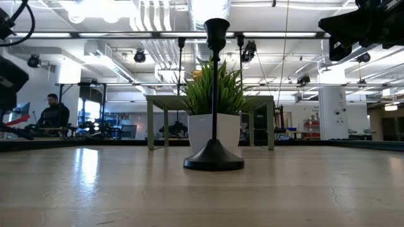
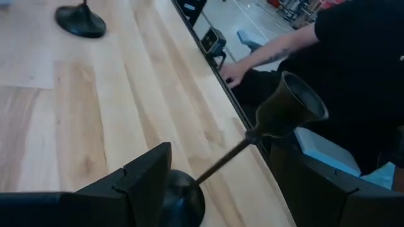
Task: Pick & Place candle stick holders
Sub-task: Put the black candle holder on the shelf
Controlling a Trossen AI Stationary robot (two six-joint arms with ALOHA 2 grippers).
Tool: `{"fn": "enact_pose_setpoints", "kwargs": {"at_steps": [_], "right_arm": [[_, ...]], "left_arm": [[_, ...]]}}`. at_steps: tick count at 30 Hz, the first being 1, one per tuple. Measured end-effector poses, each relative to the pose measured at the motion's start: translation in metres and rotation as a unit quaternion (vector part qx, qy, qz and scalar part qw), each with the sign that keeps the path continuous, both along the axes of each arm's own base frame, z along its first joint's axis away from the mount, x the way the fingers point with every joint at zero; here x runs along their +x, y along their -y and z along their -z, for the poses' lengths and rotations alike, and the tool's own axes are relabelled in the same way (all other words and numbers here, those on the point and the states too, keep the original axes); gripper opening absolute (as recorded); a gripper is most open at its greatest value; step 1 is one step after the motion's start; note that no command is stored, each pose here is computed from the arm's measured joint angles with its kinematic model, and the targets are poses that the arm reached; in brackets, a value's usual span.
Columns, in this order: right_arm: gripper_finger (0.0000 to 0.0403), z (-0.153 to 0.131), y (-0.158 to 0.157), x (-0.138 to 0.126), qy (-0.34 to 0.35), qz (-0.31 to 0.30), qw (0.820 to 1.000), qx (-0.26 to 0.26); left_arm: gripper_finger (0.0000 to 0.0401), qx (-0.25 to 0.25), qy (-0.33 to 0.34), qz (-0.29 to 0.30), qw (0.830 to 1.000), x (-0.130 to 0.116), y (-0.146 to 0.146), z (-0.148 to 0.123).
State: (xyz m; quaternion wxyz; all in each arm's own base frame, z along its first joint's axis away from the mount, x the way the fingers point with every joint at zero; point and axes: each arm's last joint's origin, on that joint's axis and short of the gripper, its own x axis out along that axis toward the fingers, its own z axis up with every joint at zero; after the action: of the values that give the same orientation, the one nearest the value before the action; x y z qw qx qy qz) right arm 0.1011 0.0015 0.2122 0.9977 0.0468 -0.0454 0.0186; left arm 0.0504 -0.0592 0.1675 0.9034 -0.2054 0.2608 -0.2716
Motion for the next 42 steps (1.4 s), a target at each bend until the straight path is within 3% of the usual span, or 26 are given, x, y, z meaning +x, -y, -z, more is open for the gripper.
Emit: {"fn": "enact_pose_setpoints", "kwargs": {"at_steps": [29,35,42], "right_arm": [[0.0008,0.000,0.000,0.000,-0.001,0.000,1.000,0.001],[0.0008,0.001,0.000,0.000,-0.001,0.000,1.000,0.001],[0.0008,0.001,0.000,0.000,-0.001,0.000,1.000,0.000]], "left_arm": [[0.0275,0.021,-0.078,0.007,0.997,0.010,0.024,0.022],[0.0275,0.035,-0.050,0.022,0.998,0.012,0.027,0.022],[0.0275,-0.002,0.011,0.035,0.999,0.016,0.033,0.025]]}}
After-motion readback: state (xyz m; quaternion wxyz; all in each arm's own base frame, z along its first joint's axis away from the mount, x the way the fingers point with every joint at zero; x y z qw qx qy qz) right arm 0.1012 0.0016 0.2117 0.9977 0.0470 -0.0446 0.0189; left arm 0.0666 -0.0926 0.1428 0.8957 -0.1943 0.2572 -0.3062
